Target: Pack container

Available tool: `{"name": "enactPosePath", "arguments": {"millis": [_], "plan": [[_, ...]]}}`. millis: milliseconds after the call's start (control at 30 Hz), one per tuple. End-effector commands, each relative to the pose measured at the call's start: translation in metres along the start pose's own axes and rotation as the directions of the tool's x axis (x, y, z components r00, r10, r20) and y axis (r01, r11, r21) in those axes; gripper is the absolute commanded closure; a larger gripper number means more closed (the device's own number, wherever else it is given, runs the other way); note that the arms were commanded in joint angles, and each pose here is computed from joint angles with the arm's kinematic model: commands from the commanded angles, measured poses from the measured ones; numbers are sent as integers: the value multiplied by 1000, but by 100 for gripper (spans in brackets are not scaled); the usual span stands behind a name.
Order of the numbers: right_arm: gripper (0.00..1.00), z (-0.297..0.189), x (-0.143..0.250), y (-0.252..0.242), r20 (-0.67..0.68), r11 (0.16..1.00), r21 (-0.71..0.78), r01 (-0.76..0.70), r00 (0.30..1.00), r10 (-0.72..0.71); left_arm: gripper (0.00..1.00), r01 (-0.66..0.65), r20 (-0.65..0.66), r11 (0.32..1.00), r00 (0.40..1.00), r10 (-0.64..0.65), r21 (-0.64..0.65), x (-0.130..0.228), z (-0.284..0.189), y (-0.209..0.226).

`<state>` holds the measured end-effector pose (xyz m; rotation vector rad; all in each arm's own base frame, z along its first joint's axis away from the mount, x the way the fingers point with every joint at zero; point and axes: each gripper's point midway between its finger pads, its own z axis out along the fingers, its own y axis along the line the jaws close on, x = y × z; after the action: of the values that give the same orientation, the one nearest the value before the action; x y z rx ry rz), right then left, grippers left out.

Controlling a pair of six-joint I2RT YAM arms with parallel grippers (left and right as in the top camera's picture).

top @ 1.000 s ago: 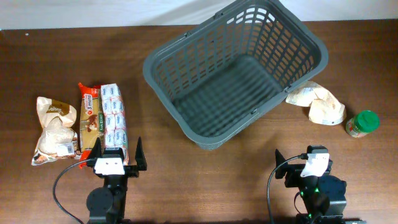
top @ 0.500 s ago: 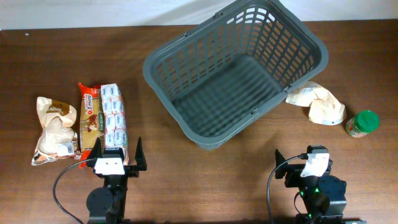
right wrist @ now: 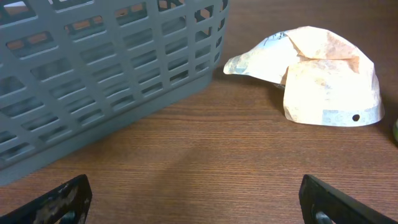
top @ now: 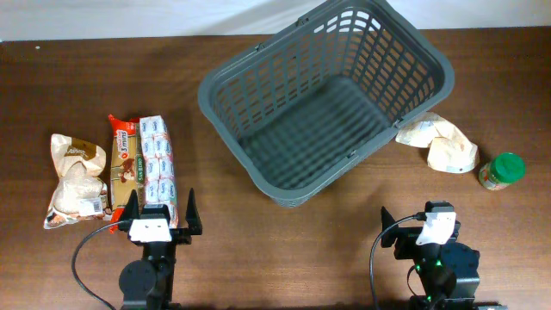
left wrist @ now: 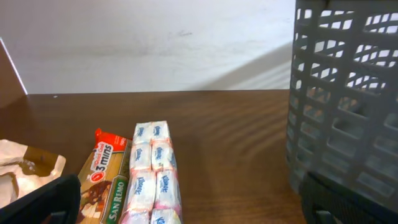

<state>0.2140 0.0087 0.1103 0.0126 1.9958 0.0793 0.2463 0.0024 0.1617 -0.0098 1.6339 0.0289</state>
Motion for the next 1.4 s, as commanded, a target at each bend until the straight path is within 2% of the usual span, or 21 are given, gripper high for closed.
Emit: {"name": "enactPosePath", "arguments": {"millis": [0,67,233,333,500,533,700,867,967,1100,1200,1300,1367], "plan": [[1,0,0,-3,8,1000,15,-3,1000,3,1,-1,-9,1000,1000,1,-14,4,0,3],[1,0,0,-3,8,1000,15,-3,1000,3,1,-1,-16,999,1000,2,36,5,0,-6],[1,0,-6,-1,35,1000,5,-3,999,3,1,0,-1,965,1000,0,263,-5,-8,-45],[1,0,-6,9,33,998,-56,-15,999,17,1,70,-30,941,998,-64,332,-14,-16,-57],[1,-9,-17,37,52,977,-212,-2,999,14,1,113,-114,950,990,-83,290,-33,-33,-50],[1,-20,-35,45,88,967,-254,12,996,11,1,112,-129,965,988,-83,236,-49,-41,-40],[1,-54,-92,44,119,975,-223,20,993,7,1,91,-107,984,991,-75,151,-114,-59,-23],[1,-80,-152,29,42,994,-108,3,999,2,1,19,-163,992,987,1,123,-169,-62,-17],[1,-91,-191,28,-23,985,-90,145,989,-148,1,31,-285,991,958,8,133,-186,-55,-19],[1,-99,-240,30,-96,952,-112,286,950,-297,1,53,-470,989,883,18,137,-201,-42,-21],[1,-102,-266,32,-146,962,-122,245,954,-262,1,72,-559,987,829,22,146,-214,-33,-24],[1,-103,-272,34,-226,979,-129,157,957,-183,1,56,-618,992,786,25,113,-223,-28,-18],[1,-100,-276,43,-241,981,-171,88,962,-128,1,89,-633,986,774,21,141,-229,-24,-26]]}}
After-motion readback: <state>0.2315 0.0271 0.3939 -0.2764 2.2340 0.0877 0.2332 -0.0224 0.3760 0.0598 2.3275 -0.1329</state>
